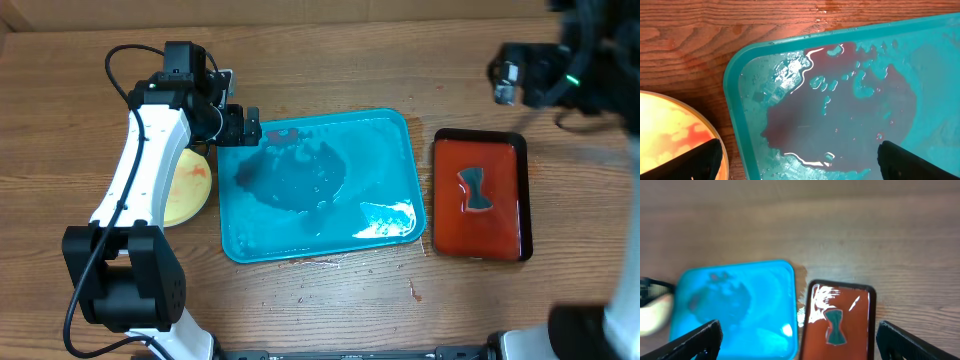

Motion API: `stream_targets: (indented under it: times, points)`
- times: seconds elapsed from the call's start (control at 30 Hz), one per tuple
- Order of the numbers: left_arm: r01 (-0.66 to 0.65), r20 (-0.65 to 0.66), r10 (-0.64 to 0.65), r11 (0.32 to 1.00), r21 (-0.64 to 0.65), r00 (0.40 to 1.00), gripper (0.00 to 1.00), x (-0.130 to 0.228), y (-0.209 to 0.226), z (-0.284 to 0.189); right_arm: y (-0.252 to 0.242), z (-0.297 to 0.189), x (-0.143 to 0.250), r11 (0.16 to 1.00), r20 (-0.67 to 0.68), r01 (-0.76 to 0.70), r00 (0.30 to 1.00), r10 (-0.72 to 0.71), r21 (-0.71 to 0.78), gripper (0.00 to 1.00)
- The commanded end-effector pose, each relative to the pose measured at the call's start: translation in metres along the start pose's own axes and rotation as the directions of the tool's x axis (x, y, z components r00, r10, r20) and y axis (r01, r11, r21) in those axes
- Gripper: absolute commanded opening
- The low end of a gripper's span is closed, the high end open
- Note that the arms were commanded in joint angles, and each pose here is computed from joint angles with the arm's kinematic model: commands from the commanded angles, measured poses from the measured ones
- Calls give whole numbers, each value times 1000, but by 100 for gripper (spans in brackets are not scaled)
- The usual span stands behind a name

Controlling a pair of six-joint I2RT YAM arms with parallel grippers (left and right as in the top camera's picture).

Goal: Clean dirty plates on tray and stack at the side

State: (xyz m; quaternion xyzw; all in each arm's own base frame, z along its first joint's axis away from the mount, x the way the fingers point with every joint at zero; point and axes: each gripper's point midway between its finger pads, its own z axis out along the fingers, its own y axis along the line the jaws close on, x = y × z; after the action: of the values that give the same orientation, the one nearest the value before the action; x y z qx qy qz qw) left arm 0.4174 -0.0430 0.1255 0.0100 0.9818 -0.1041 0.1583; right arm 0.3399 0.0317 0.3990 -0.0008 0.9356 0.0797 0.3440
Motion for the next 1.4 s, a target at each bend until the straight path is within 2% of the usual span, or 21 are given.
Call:
stream_targets:
  times: [0.0,0.2,0.37,0.63,0.83,1.03,1.2,1.37]
  points:
    - [-22,42,21,1000,8,999,100,-9,-5,-13,15,-64,5,994,135,-88,986,96,-66,100]
    - [-22,42,21,1000,8,999,100,-9,-5,-13,22,-116,18,993,252,-73,963,94,-92,100]
    - [-22,42,21,1000,8,999,100,-9,-5,-13,24,-136,25,993,296,-62,951,88,-98,100]
    - [-22,42,21,1000,8,999,100,-9,-5,-13,21,-130,30,995,270,-65,959,85,-81,100]
    - [-22,42,21,1000,8,999,100,-9,-5,-13,18,-123,11,996,377,-49,923,74,-74,100]
    - [-22,42,21,1000,9,999,100,-9,-5,-13,4,-95,18,998,527,-43,848,62,-47,100]
    - [-22,42,21,1000,8,999,100,-9,-5,-13,-13,-60,44,998,641,-50,765,56,-27,100]
    - [-22,42,21,1000,8,999,100,-9,-5,-13,-21,-26,80,999,777,-15,628,43,-43,100]
